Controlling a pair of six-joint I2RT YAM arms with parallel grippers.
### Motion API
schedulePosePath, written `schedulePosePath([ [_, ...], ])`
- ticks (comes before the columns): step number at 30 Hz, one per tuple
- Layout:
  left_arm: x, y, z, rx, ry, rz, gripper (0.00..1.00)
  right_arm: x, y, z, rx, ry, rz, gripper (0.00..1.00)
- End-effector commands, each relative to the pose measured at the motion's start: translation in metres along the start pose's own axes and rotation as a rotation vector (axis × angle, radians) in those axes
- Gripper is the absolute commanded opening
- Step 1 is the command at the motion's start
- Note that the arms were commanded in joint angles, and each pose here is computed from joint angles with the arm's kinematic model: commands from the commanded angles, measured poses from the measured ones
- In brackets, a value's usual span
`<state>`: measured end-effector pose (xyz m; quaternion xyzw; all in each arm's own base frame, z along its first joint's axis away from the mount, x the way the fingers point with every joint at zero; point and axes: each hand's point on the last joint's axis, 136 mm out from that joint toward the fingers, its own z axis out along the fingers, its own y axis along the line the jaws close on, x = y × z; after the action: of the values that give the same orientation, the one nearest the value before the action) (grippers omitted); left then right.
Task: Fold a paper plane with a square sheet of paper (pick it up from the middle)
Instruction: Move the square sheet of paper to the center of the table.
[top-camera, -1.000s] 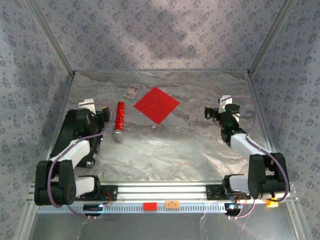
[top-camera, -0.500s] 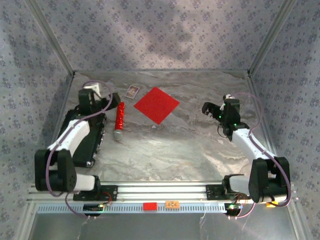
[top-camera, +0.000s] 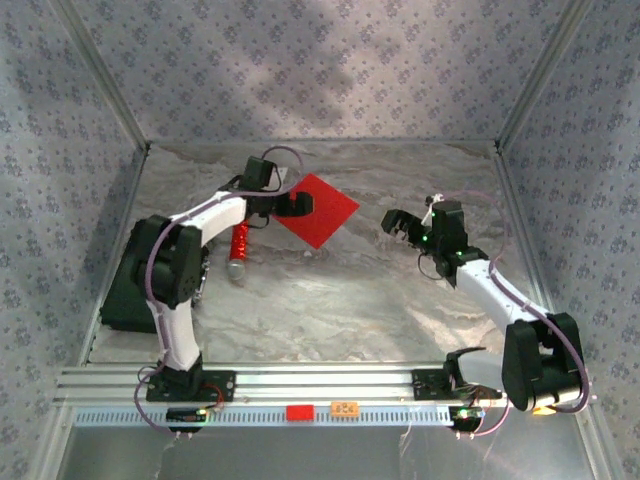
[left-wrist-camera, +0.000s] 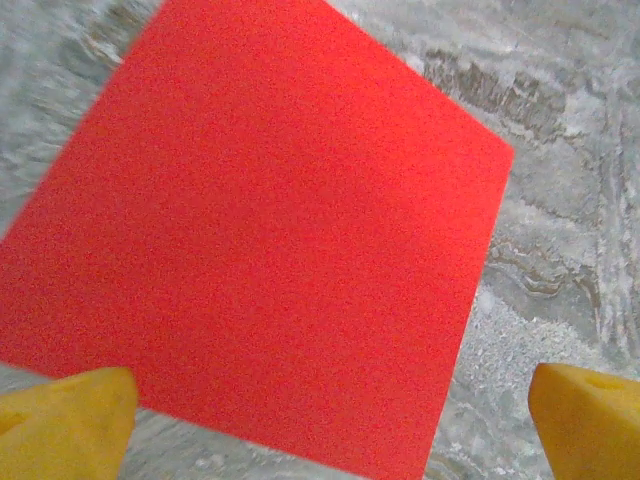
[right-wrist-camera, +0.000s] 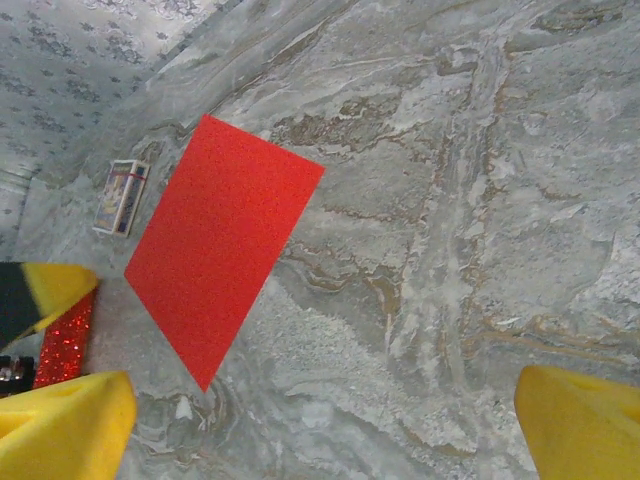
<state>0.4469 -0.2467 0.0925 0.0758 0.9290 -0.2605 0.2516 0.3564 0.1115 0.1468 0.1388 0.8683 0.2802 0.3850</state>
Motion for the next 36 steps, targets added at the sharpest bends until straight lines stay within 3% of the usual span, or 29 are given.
schedulePosePath([
  [1, 0.007, -0.003, 0.012, 0.019, 0.072, -0.023, 1.00, 0.004, 0.005, -0.005, -0.013, 0.015, 0.037, 0.99],
  [9, 0.019, 0.004, 0.042, 0.014, 0.136, -0.089, 1.00, 0.008, 0.012, -0.010, -0.056, 0.009, 0.051, 0.99],
  [20, 0.055, 0.010, 0.048, -0.035, 0.163, -0.178, 1.00, 0.025, 0.006, -0.011, -0.043, 0.063, 0.032, 0.99],
  [30, 0.100, -0.010, 0.031, -0.067, 0.089, -0.336, 1.00, 0.024, 0.003, -0.018, -0.012, 0.078, 0.031, 0.99],
  [36, 0.089, -0.037, 0.007, -0.033, 0.031, -0.249, 1.00, 0.024, 0.004, -0.018, -0.051, 0.073, 0.076, 0.99],
])
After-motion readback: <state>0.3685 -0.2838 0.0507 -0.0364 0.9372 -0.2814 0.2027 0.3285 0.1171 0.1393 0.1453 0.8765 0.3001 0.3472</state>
